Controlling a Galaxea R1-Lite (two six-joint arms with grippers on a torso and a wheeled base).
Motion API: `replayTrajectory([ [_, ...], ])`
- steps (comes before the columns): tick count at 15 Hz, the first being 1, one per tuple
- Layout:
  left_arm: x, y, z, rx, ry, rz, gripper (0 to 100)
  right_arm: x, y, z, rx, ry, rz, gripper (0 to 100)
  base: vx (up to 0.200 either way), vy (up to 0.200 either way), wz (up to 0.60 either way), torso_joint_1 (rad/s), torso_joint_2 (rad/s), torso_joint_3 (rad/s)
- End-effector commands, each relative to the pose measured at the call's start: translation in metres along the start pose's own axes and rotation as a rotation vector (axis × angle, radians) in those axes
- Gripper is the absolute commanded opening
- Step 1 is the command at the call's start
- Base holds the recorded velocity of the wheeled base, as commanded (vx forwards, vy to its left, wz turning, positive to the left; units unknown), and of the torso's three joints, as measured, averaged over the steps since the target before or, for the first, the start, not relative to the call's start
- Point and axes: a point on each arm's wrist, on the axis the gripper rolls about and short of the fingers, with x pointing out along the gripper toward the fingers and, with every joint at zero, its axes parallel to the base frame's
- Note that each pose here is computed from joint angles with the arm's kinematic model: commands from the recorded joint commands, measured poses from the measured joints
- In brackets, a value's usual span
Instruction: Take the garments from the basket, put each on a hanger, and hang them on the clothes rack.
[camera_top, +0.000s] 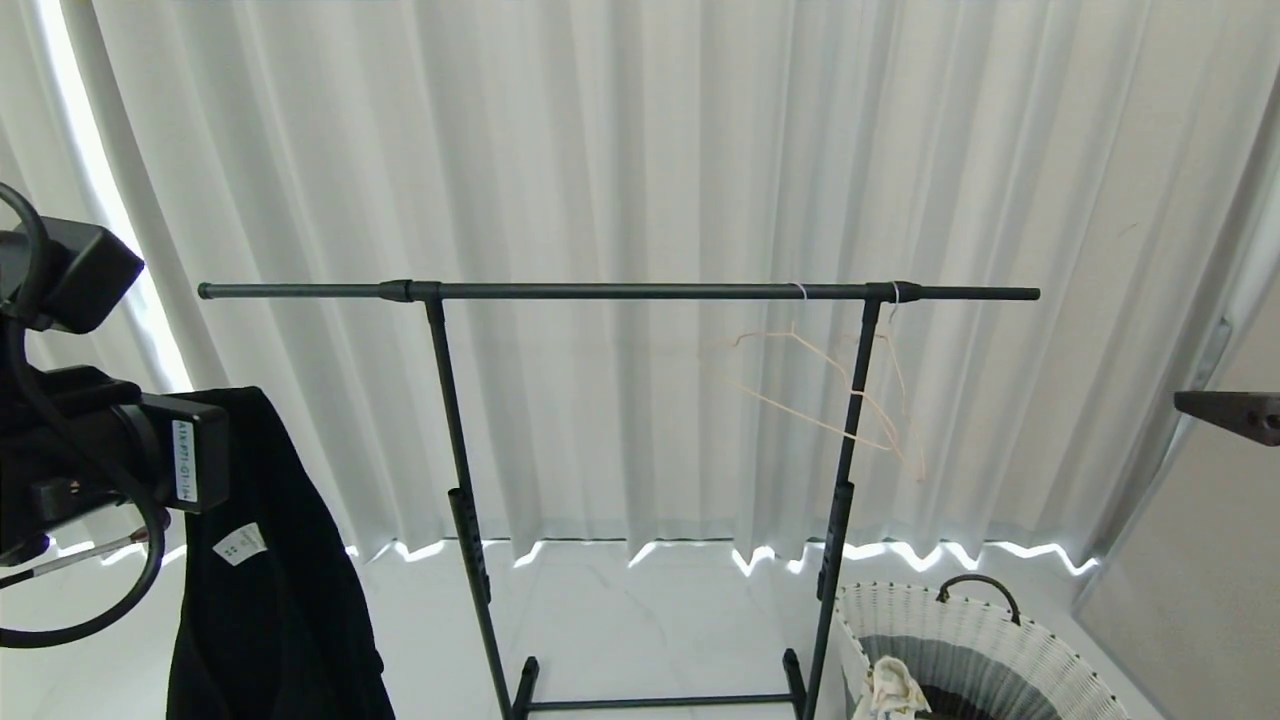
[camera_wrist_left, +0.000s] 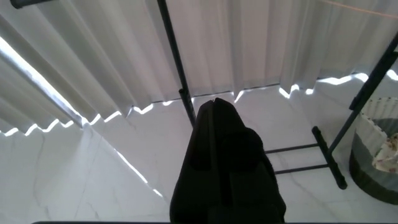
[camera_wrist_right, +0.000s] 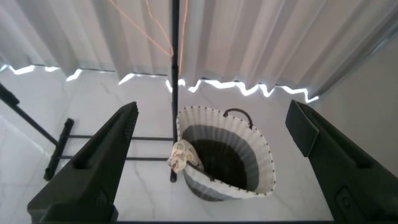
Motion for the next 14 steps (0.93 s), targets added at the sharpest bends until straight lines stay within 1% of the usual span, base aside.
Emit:
replayTrajectory([
  [1, 0.000, -0.001, 0.000, 0.000, -0.001, -0.004, 0, 0.006, 0.000, -0.001, -0.001, 0.019, 0.001, 100, 0.200, 0.000, 0.00, 0.007, 0.00, 0.002],
  [4, 0.001, -0.003, 0.000, 0.003, -0.001, -0.017, 0, 0.012, 0.000, -0.004, 0.005, 0.040, 0.005, 100, 0.200, 0.000, 0.00, 0.001, 0.00, 0.001],
  [7, 0.002, -0.006, 0.001, 0.006, -0.001, -0.033, 0, 0.027, 0.000, -0.012, 0.004, 0.028, 0.009, 100, 0.200, 0.000, 0.00, -0.001, 0.00, 0.004],
  [9, 0.002, -0.006, 0.001, 0.003, -0.003, -0.035, 0, 0.032, 0.000, -0.017, 0.004, 0.037, 0.010, 100, 0.200, 0.000, 0.00, 0.000, 0.00, 0.002],
  [14, 0.003, -0.006, 0.000, -0.010, 0.002, -0.037, 0, 0.041, 0.000, -0.024, 0.017, 0.081, 0.010, 100, 0.200, 0.000, 0.00, 0.002, 0.01, 0.004],
])
